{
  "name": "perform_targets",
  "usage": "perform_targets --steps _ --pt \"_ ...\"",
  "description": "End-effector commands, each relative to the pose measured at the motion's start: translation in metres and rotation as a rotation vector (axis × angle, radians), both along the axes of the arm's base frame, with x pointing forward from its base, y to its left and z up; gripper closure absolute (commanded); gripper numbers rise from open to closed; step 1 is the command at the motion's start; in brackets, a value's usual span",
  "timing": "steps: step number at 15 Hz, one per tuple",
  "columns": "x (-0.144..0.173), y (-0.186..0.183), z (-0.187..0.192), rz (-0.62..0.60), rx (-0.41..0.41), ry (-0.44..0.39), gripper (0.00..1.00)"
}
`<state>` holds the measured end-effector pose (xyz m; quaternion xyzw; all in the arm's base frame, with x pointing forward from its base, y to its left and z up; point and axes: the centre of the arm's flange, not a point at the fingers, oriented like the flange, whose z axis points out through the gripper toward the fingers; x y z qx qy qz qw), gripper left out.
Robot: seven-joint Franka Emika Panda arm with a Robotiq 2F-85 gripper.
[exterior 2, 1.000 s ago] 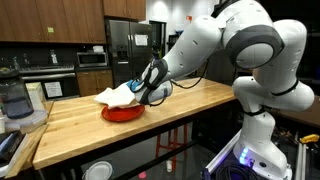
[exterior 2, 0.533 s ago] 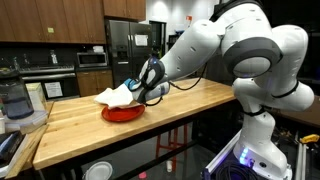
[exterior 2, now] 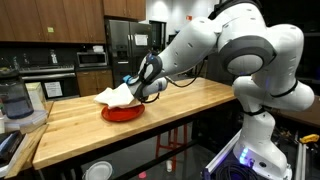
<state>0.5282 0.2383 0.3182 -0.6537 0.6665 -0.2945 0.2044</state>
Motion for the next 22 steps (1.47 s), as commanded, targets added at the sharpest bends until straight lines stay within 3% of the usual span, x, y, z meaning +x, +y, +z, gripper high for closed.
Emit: perform_targets --steps 1,3,5,10,13,17,22 --pt "0.016 -0.015 0.004 -0.084 0.072 0.039 0.00" --pt "0.024 -0.025 0.000 -0.121 0.089 0.059 0.00" --pt "0.032 -0.035 -0.004 -0.152 0.093 0.072 0.26" --pt "0.040 -0.045 -0.012 -0.186 0.116 0.096 0.64" --pt "0.035 -0.039 -0.008 -0.149 0.137 0.105 0.27" --pt "0.019 -0.025 0.010 -0.050 0.129 0.068 0.04" --pt "0.024 -0.021 0.011 -0.038 0.139 0.070 0.00"
